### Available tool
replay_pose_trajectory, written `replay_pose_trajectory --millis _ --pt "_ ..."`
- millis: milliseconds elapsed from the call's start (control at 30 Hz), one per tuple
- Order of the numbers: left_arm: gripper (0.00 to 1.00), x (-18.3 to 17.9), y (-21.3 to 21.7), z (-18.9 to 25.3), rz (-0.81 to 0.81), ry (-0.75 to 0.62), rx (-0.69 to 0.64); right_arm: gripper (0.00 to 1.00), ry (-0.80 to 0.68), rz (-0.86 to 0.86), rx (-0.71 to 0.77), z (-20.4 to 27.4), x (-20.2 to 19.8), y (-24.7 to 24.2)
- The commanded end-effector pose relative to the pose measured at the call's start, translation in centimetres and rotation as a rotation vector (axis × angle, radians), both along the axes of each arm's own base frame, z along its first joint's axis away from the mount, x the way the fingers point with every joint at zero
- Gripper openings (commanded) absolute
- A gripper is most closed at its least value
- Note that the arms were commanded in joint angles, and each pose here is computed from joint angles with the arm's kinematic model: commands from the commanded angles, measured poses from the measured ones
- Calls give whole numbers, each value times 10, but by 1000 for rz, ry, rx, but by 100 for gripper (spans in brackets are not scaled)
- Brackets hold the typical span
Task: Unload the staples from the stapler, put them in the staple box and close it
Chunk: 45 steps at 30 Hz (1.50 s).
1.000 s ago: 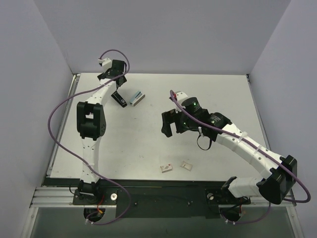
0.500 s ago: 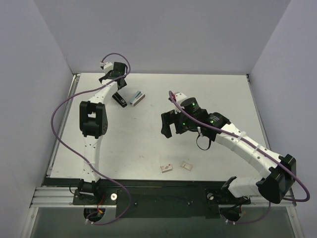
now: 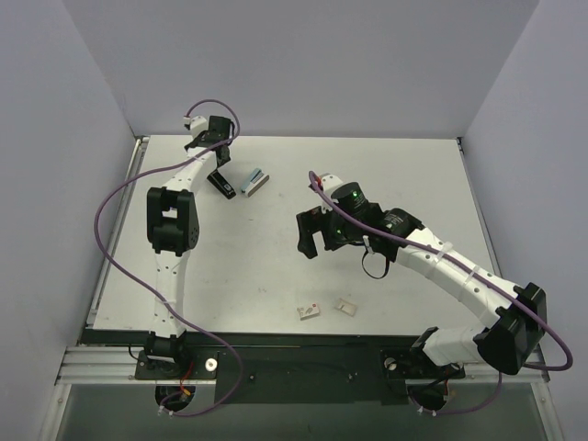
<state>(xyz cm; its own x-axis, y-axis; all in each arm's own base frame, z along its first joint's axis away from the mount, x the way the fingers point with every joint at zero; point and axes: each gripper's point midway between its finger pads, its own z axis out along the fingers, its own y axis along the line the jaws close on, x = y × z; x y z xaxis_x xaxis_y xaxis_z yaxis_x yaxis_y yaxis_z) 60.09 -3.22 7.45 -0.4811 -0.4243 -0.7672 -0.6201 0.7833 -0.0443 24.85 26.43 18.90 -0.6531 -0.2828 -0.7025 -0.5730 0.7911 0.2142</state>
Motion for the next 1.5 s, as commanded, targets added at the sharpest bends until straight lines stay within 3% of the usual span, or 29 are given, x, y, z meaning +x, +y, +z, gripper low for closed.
replay_pose_trajectory --millis 0,467,633,800,833,967,1000,1167,1467 --pt "62 11 4 12 16 -45 -15 100 -12 22 10 11 0 6" --pt "52 11 7 5 20 -32 -24 100 -5 36 -1 9 -3 10" --pt "33 12 7 7 13 -35 -25 100 -8 42 -3 10 -4 13" --pt "2 13 10 7 -2 -31 -28 100 -6 41 -10 9 -5 12" --pt "0 13 10 7 -13 -26 -29 100 -8 40 -10 10 -4 12" --pt "0 8 9 20 -73 -43 -24 100 -15 31 -13 16 -5 10" --pt "0 12 9 47 -92 -106 -24 100 -15 30 -16 17 -6 9" --pt "0 -2 9 75 -187 -148 -46 100 -30 -7 -60 23 -8 -7" --pt "0 -39 -30 142 -473 -245 -117 99 -36 -89 -64 28 -19 -32"
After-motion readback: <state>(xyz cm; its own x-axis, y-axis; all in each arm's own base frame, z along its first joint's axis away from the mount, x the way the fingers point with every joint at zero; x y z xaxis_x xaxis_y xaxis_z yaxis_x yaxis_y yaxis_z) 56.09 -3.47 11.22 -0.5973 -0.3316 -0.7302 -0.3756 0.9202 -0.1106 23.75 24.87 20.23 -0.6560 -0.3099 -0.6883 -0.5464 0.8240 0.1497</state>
